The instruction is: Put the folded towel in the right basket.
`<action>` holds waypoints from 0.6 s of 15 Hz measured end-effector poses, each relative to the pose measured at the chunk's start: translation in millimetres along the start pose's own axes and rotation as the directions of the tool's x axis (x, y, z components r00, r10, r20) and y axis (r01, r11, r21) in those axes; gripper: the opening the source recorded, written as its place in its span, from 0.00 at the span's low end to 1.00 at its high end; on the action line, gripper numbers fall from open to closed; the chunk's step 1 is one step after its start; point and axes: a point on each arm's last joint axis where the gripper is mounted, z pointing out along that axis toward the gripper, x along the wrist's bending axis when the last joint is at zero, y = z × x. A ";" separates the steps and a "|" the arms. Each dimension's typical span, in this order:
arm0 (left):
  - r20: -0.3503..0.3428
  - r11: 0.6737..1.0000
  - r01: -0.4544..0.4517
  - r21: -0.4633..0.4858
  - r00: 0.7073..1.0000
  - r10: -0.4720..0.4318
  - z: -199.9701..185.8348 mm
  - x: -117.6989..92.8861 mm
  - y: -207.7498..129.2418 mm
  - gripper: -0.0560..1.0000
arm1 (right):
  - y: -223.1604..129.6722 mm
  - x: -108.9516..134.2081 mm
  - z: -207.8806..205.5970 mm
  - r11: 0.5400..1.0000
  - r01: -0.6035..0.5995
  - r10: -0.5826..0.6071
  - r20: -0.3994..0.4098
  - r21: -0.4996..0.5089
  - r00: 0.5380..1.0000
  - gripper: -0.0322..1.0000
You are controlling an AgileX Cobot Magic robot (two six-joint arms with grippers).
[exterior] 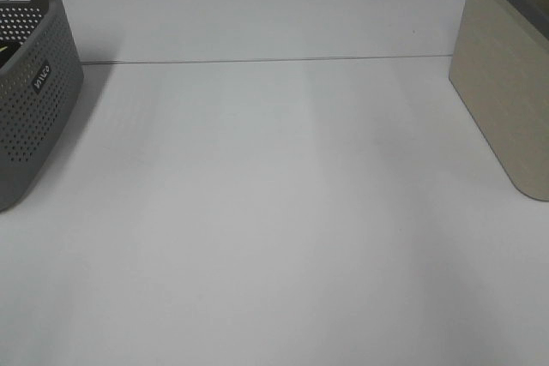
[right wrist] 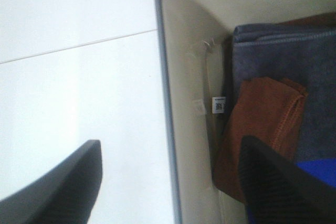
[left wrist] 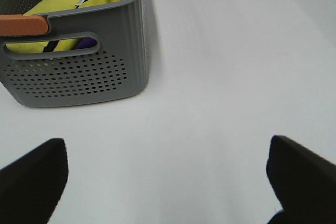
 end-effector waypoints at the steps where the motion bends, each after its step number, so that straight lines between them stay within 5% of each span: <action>1: 0.000 1.000 0.000 0.000 1.000 0.000 0.0 0.0 0.0 0.98 | 0.1 7.5 -4.7 1.000 0.017 -0.017 -0.003 -0.009 1.000 0.70; 4: 0.000 1.000 0.000 0.000 1.000 0.000 0.0 0.0 0.0 0.98 | -7.9 65.2 -39.2 0.985 0.163 -0.163 0.004 -0.058 0.987 0.70; 9: 0.000 1.000 0.000 0.000 1.000 0.000 0.0 0.0 0.0 0.98 | -61.9 67.0 -65.2 0.988 0.151 -0.152 0.017 0.044 0.988 0.70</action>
